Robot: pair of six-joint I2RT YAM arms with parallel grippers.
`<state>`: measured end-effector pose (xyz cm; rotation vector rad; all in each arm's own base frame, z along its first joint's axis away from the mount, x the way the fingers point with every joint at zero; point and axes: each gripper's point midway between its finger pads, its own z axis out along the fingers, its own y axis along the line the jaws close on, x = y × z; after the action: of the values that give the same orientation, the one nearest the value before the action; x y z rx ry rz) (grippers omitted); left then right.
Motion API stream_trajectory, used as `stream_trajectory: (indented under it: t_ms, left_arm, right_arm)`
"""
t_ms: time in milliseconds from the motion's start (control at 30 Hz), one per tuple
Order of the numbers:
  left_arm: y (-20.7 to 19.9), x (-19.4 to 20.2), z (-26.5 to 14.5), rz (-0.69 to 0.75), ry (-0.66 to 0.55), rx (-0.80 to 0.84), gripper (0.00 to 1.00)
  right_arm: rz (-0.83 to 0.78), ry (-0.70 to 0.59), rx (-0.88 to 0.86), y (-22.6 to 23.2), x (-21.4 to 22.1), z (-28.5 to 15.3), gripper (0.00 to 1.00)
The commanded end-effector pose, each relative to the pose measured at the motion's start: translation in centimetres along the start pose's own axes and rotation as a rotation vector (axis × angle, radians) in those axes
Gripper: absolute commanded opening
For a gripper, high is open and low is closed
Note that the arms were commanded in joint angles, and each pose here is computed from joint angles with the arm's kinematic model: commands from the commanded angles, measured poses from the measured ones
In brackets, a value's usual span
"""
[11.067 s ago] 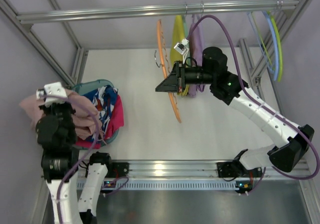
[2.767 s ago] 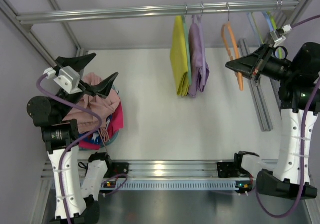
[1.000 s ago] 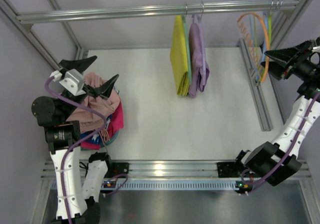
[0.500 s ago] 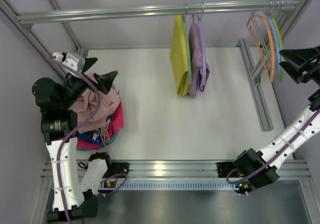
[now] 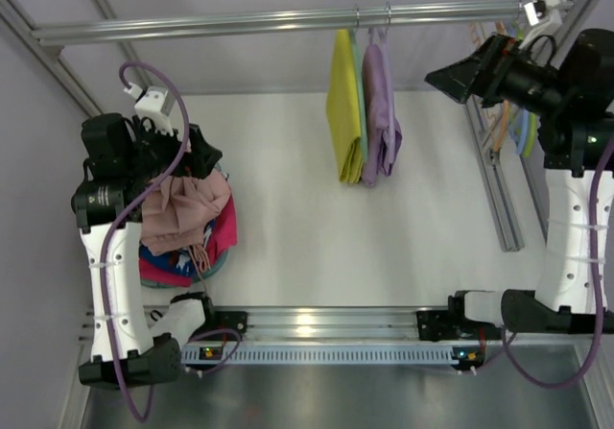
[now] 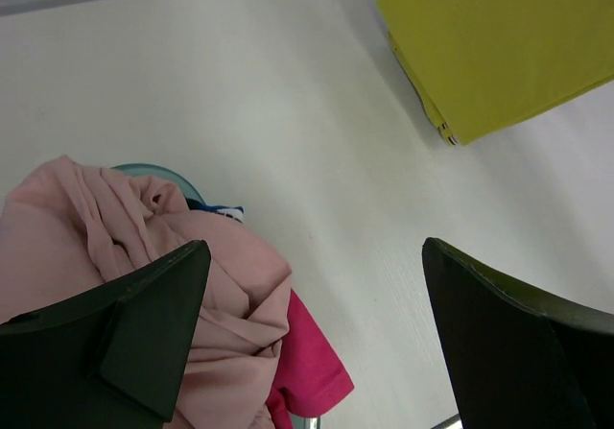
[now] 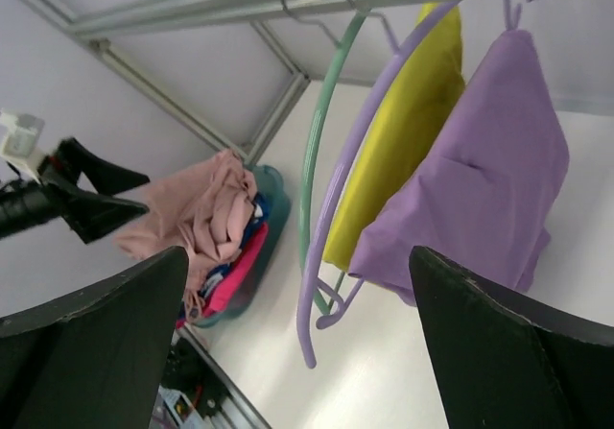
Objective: Remove the trousers from the hanger
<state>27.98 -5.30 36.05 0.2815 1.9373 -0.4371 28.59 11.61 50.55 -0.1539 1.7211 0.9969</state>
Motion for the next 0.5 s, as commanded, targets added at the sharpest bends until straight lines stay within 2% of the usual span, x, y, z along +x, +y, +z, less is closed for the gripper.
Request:
stream_trajectory:
  t_ms: [0,33,100,133,167,300,467]
  left_arm:
    - [0.8,1.2,-1.4,-0.024,0.051,-0.095,0.98]
    - [1.1,1.6,-1.3,-0.046,0.074,-0.109,0.98]
    - [1.5,2.5,-1.6,-0.080,0.113,-0.146,0.98]
    - [1.6,2.8,-1.7,-0.087,0.122,-0.158,0.98]
    - [1.7,3.1,-1.9,-0.088,0.132,-0.168,0.98]
    - [2.2,4.7,-3.1,-0.087,0.168,-0.231,0.98]
    - [2.1,5.7,-4.5,-0.077,0.170,-0.272,0.98]
  right_arm:
    - [-0.206,0.064,0.113,-0.8,1.9,1.7,0.99]
    - [-0.252,0.112,0.054,1.3,3.6,2.6,0.99]
    - [-0.352,0.157,0.048,1.9,5.7,3.0,0.99]
    - [-0.386,0.190,-0.008,3.6,7.4,3.3,0.99]
    - [-0.418,0.183,-0.024,4.4,7.9,2.6,0.99]
    - [-0.513,0.260,-0.068,4.5,12.6,1.5,1.00]
    - [-0.539,0.229,-0.071,4.2,14.4,-2.2,0.99]
